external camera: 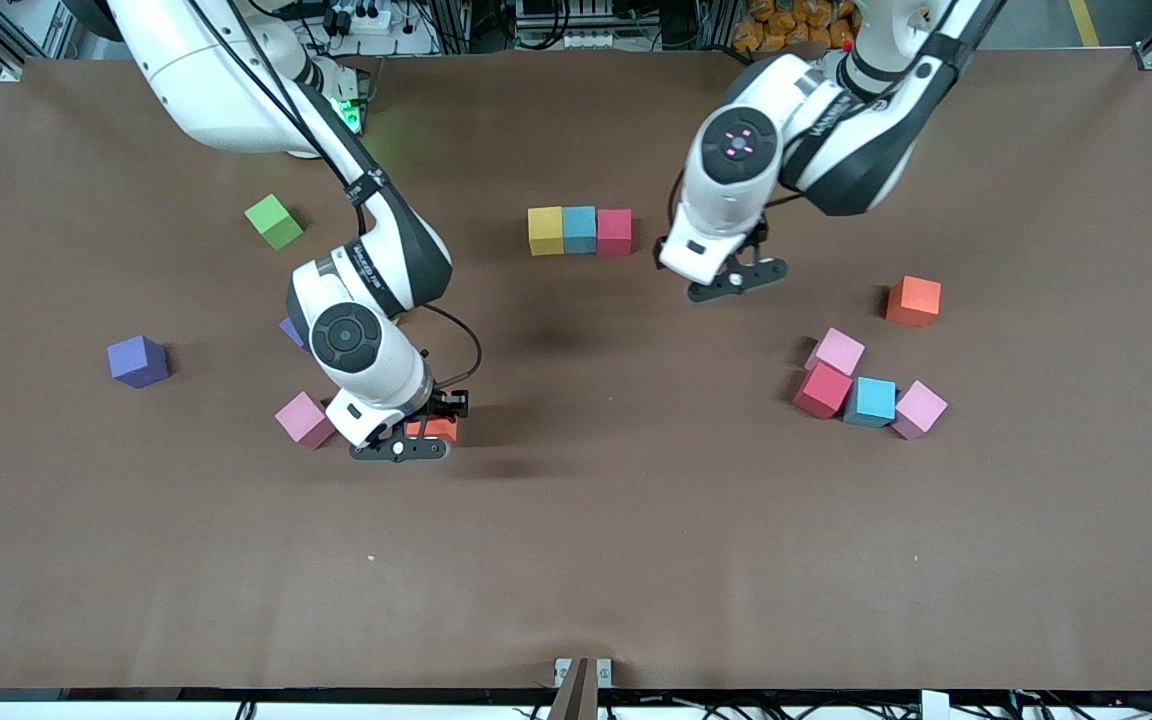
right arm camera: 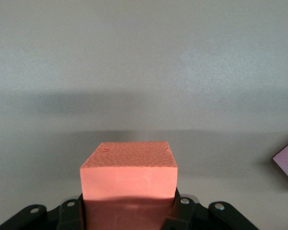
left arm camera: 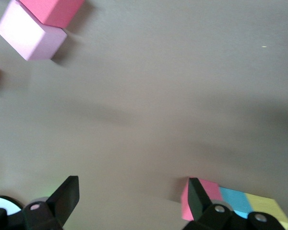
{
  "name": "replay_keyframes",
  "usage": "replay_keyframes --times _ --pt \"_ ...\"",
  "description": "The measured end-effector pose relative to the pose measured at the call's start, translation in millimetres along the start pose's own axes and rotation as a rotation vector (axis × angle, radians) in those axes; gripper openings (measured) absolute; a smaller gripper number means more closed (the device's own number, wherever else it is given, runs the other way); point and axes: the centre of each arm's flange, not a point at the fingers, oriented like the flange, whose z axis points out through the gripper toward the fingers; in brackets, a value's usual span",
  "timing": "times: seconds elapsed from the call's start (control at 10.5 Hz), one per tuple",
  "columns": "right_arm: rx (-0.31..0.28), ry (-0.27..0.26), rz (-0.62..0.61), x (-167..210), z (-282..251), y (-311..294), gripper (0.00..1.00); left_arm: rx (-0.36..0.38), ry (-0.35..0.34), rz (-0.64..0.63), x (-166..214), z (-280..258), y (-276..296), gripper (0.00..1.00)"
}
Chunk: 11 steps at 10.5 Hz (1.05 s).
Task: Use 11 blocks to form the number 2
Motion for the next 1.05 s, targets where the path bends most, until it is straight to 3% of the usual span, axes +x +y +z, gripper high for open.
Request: replay_keyframes --times 0.57,1.05 --pt "-0.006 -0.004 -0.017 0 -16 5 0.58 0.013 0.003 0.001 -1 -3 -10 1.00" --pt "-0.002 0.004 -0.013 2 -17 8 0.58 0.037 -0.035 0.128 56 12 -108 1.00"
